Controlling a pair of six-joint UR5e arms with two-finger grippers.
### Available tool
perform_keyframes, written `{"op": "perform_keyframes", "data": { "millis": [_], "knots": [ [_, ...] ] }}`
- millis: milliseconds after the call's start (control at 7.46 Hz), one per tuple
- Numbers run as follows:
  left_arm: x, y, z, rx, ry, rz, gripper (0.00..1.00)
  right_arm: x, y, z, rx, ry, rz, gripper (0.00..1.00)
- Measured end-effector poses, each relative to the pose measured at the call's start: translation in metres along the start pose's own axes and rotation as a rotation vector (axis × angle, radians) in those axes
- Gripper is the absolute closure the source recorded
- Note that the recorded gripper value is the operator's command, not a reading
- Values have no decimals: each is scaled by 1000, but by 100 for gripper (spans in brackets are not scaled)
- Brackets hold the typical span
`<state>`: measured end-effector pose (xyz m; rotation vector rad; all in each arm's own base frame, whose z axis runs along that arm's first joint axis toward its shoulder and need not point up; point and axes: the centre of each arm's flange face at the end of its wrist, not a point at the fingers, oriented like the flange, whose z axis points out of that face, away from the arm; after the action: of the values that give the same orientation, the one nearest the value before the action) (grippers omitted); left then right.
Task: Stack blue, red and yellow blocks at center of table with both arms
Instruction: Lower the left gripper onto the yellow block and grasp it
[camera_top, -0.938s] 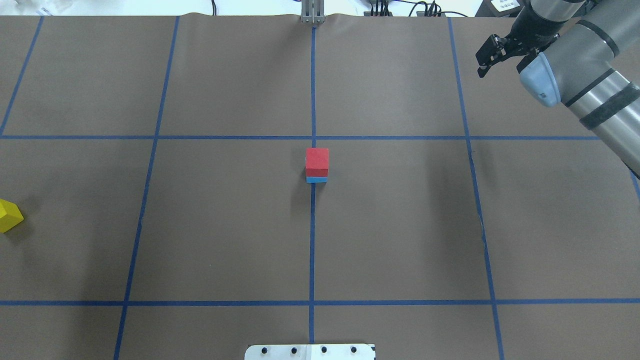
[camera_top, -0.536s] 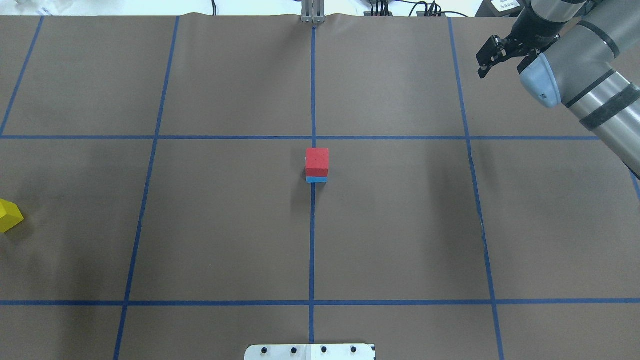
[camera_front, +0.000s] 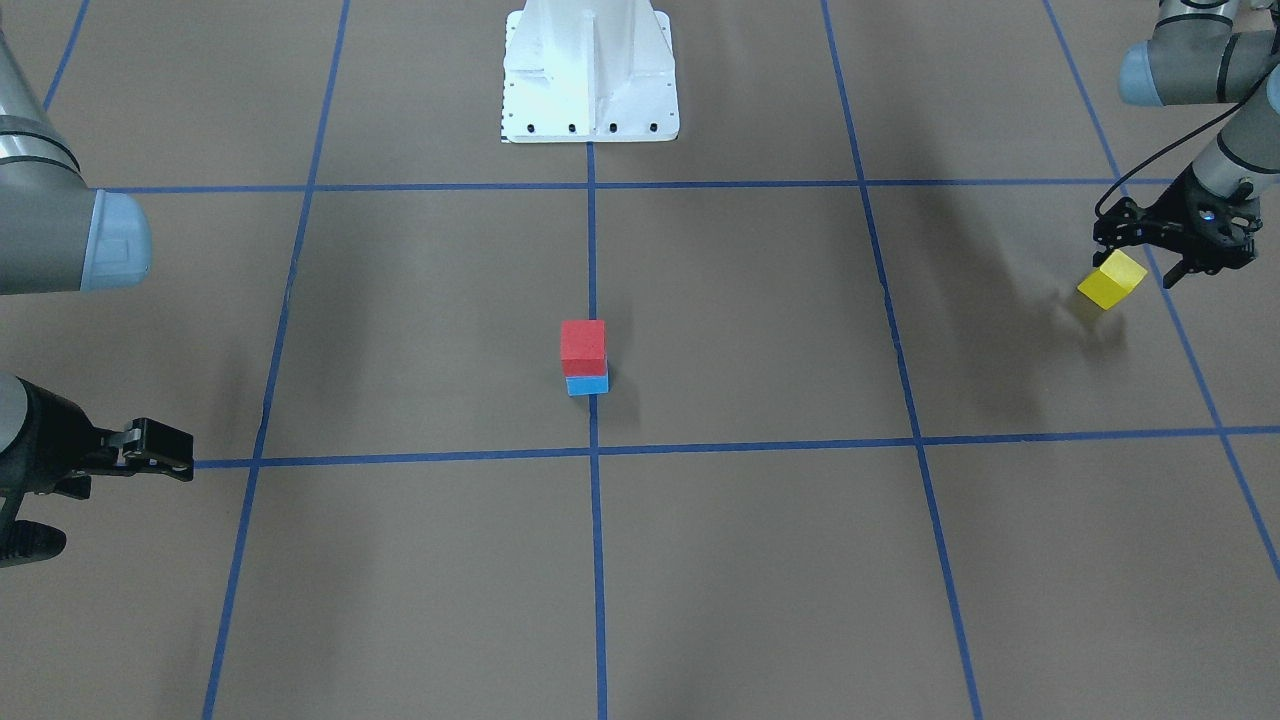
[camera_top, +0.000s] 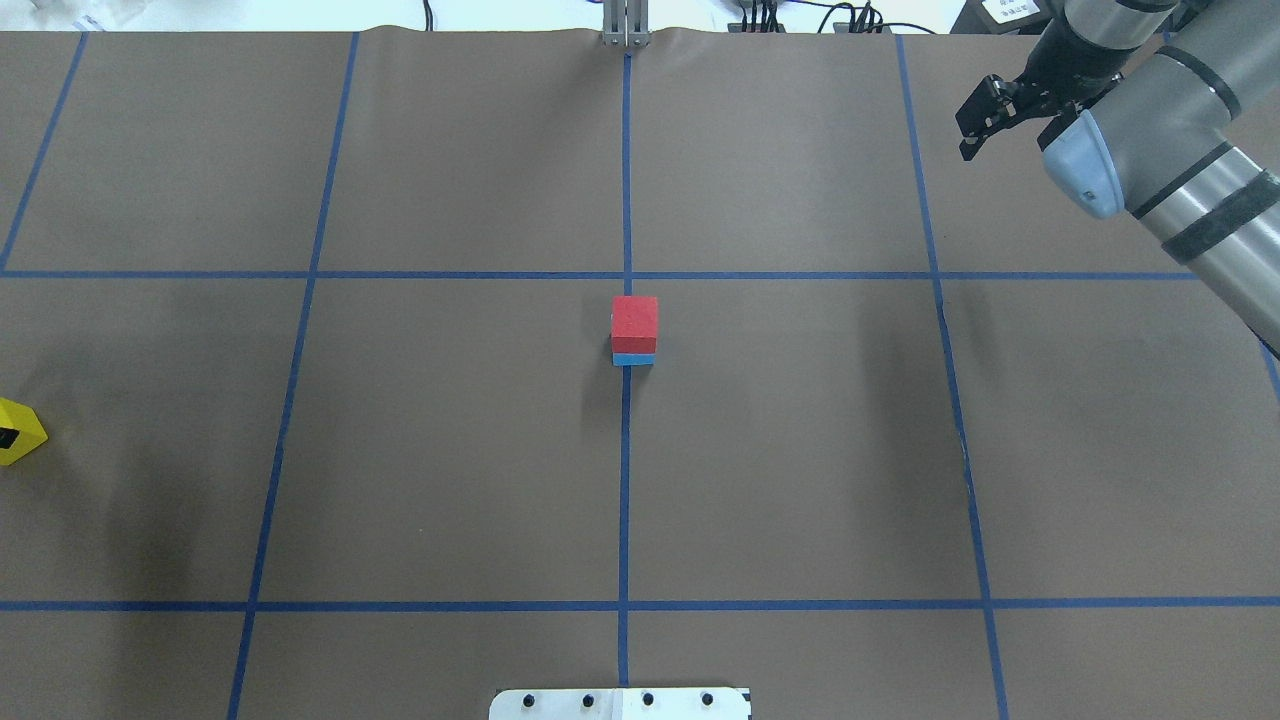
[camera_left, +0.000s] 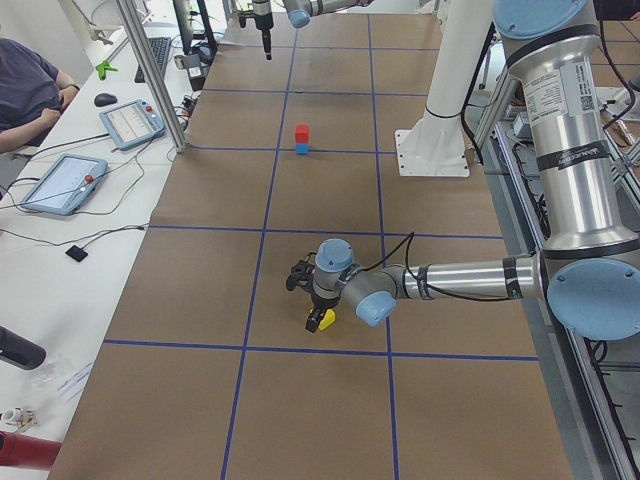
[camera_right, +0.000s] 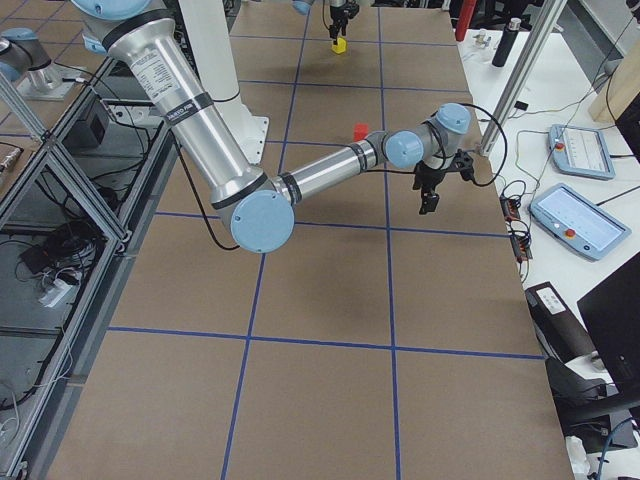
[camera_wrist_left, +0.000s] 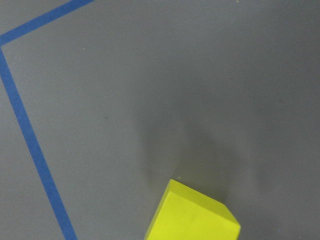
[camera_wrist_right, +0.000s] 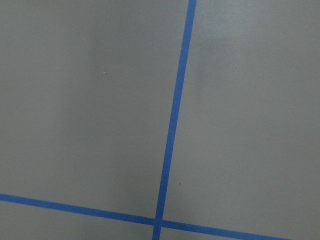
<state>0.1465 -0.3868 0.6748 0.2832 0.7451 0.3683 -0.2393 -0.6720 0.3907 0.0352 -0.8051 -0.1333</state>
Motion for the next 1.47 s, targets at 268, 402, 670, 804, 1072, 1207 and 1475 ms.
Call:
{"op": "perform_keyframes", "data": {
  "millis": [268, 402, 670, 804, 1072, 1207, 1475],
  "knots": [
    [-4, 1, 6, -8, -3, -6, 1, 0, 0, 0, 1, -1, -2, 0],
    [-5, 1, 7, -11, -4, -8, 2, -1, 0, 0, 2, -1, -3, 0],
    [-6, -2, 11, -13, -4, -10, 21, 0, 0, 0, 1, -1, -3, 0],
    [-6, -3, 12, -15, -4, -11, 41, 0, 0, 0, 1, 0, -2, 0],
    [-4, -8, 12, -10, -2, -8, 100, -1, 0, -1, 2, -1, -1, 0],
    [-3, -8, 12, -8, -1, -7, 100, -1, 0, -1, 2, -1, 0, 0],
    [-2, -10, 11, -14, 6, -10, 100, -2, 0, -2, 4, -2, 1, 0]
  ]
}}
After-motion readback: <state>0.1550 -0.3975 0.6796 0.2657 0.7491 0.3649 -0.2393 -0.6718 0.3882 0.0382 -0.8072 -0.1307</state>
